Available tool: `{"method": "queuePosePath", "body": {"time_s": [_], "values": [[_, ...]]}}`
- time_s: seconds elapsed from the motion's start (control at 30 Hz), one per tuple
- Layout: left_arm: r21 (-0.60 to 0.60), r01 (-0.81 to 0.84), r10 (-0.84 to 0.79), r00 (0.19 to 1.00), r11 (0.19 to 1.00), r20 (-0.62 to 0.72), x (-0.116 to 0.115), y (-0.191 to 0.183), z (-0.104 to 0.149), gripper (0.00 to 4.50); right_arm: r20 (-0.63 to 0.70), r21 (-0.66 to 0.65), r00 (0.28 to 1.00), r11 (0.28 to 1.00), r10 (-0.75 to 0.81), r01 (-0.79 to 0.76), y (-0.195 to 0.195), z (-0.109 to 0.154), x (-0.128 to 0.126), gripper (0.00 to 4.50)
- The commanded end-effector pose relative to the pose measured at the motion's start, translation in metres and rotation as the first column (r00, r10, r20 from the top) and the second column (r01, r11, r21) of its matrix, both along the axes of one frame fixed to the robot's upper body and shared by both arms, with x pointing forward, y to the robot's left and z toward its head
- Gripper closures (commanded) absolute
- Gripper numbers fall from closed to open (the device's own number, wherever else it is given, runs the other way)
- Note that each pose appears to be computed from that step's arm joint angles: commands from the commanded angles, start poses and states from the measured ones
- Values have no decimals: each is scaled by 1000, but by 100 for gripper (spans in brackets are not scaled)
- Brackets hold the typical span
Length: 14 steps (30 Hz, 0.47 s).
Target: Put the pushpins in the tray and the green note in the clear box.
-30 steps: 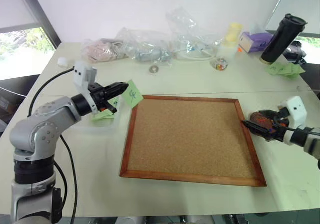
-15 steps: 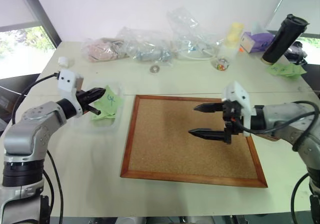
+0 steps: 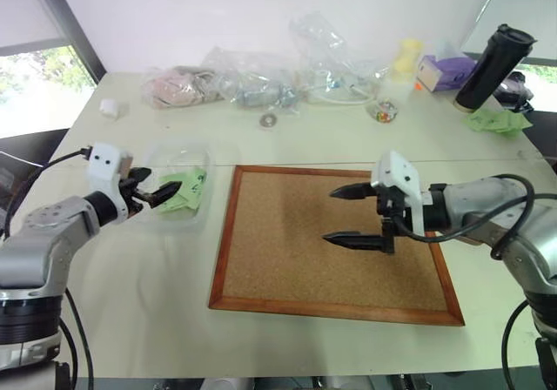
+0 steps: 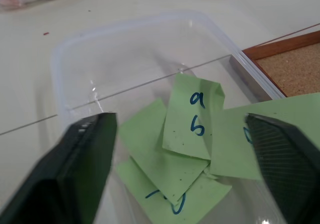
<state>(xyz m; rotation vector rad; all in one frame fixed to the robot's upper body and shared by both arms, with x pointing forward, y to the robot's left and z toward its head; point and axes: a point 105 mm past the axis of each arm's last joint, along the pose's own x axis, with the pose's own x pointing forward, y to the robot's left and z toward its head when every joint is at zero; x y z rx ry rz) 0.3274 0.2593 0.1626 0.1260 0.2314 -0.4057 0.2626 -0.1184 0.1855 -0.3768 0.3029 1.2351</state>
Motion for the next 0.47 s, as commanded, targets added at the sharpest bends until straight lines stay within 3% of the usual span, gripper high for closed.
{"method": "queuePosePath", "body": {"time_s": [0.03,0.23,0.47], "values": [[16,12,-13,997,1000,71,-3,7,23,3,39,6,999,1000,17,-17,1,8,-1,0],[-44,286,-281,955,957,97,-25,-39,50,3,47,-16,999,1000,5,-5,-5,8,1,0],[-28,535,-533,845,845,39,-53,-91,47,3,60,-41,998,999,-25,27,-18,10,1,0]]}}
